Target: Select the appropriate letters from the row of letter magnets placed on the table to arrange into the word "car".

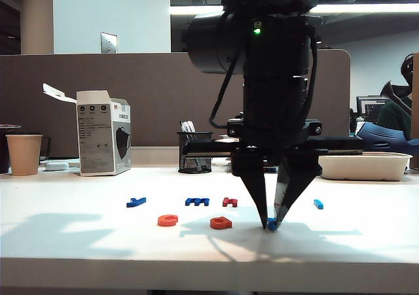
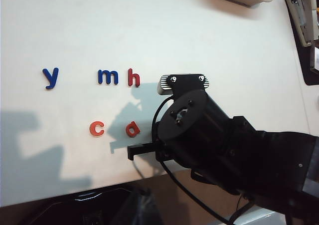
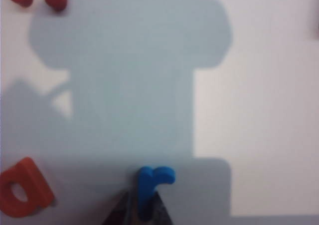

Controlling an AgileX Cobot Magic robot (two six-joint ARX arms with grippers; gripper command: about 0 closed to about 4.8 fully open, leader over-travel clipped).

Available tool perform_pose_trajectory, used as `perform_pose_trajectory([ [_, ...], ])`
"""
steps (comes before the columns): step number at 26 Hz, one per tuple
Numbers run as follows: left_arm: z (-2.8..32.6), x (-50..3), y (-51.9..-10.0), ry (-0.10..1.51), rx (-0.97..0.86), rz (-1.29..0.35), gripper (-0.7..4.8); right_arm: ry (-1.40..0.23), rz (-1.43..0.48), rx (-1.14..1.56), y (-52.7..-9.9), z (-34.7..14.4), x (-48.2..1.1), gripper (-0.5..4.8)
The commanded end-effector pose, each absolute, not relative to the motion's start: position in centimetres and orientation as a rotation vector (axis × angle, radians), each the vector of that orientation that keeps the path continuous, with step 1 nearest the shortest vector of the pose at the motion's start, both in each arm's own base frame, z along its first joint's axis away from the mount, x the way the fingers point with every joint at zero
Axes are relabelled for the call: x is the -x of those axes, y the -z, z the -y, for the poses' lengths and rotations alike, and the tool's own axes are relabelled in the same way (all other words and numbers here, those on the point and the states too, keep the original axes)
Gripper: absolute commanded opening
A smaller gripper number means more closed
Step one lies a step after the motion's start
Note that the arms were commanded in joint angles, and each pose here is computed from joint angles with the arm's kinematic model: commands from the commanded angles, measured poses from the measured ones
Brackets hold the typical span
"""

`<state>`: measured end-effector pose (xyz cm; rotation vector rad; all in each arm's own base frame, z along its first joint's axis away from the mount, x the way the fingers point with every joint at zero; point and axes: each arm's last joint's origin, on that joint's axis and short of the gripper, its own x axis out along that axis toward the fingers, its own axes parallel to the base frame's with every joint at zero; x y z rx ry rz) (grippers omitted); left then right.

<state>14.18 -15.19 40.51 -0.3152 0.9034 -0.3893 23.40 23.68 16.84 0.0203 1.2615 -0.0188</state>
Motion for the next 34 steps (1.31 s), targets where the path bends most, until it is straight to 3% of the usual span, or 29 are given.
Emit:
perform_pose_trajectory([
  [1,15.2,-14.2,-40.7,0.391,0.32,-0.893,-0.05,0.019,-1.282,-0.01,-16.8,-23.6,-23.3,0.54],
  [19,15.2,-14.2,-40.7,0.391,0.32,-0.893,-0.05,0.022,-1.29,-0.022,-17.5,-23.1,-23.2,0.95],
  [27,15.2,-14.2,-40.7,0.391,0.32,-0.893,-0.05,-0.017,-1.223,-0.073,-20.3,-22.3,-23.1,0.95],
  [34,15.2,-14.2,-40.7,0.391,0.32,-0.893,-0.05,-0.15,-1.156,0.025,-23.1,-21.2,-23.1,0.95],
])
